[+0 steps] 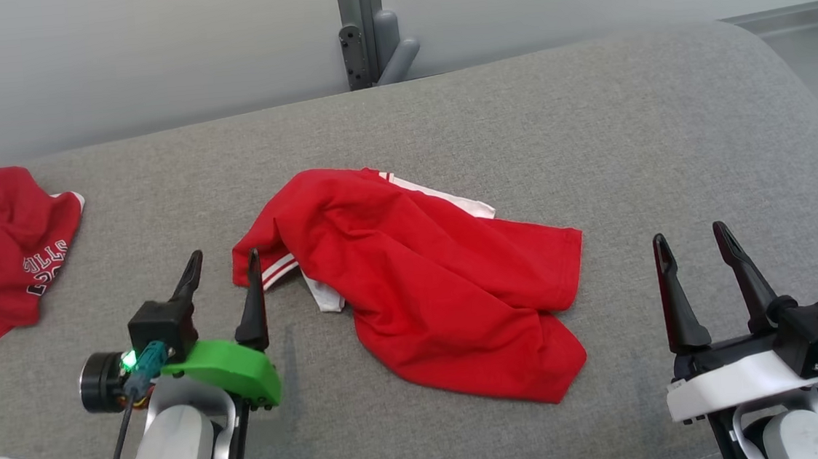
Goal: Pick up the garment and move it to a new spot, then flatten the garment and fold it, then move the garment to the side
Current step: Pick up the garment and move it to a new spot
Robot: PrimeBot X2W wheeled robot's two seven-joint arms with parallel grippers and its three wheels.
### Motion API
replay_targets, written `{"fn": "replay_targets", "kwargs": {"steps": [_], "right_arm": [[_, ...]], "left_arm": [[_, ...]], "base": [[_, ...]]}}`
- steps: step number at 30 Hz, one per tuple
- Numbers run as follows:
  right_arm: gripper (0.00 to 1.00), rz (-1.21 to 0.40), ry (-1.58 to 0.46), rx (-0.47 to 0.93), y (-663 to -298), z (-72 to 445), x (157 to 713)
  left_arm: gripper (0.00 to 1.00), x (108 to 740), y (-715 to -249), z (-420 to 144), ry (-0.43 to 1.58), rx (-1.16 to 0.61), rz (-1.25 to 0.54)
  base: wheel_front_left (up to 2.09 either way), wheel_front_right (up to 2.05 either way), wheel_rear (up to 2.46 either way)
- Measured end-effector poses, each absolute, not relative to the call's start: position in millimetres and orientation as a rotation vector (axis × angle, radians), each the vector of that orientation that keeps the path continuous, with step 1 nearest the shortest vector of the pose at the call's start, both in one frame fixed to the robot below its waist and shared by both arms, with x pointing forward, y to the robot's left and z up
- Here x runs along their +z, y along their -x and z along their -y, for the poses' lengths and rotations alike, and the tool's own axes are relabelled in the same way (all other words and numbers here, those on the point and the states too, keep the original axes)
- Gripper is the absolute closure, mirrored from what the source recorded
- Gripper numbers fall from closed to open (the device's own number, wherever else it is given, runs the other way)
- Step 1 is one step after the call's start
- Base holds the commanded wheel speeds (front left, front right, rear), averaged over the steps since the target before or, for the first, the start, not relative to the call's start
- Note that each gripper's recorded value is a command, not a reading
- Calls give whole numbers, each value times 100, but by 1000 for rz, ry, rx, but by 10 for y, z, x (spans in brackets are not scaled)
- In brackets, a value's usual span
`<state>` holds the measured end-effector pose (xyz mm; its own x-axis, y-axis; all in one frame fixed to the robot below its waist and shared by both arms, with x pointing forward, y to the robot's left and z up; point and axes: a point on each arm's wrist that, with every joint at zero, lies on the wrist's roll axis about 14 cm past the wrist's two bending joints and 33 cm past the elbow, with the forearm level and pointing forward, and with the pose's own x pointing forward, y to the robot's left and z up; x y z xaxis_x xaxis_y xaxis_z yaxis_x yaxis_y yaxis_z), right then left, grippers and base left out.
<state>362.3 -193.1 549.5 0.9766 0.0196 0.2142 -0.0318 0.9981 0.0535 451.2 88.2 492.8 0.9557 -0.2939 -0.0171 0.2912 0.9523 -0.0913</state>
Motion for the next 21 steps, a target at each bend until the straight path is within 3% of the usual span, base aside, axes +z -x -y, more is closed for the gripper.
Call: {"fn": "replay_targets", "kwargs": {"steps": [21], "right_arm": [[0,190,-71,85,-3497,1728,5410]], "left_arm": [[0,4846,-3662,-1668,149,-30,8]], "base": [[0,0,0]]}}
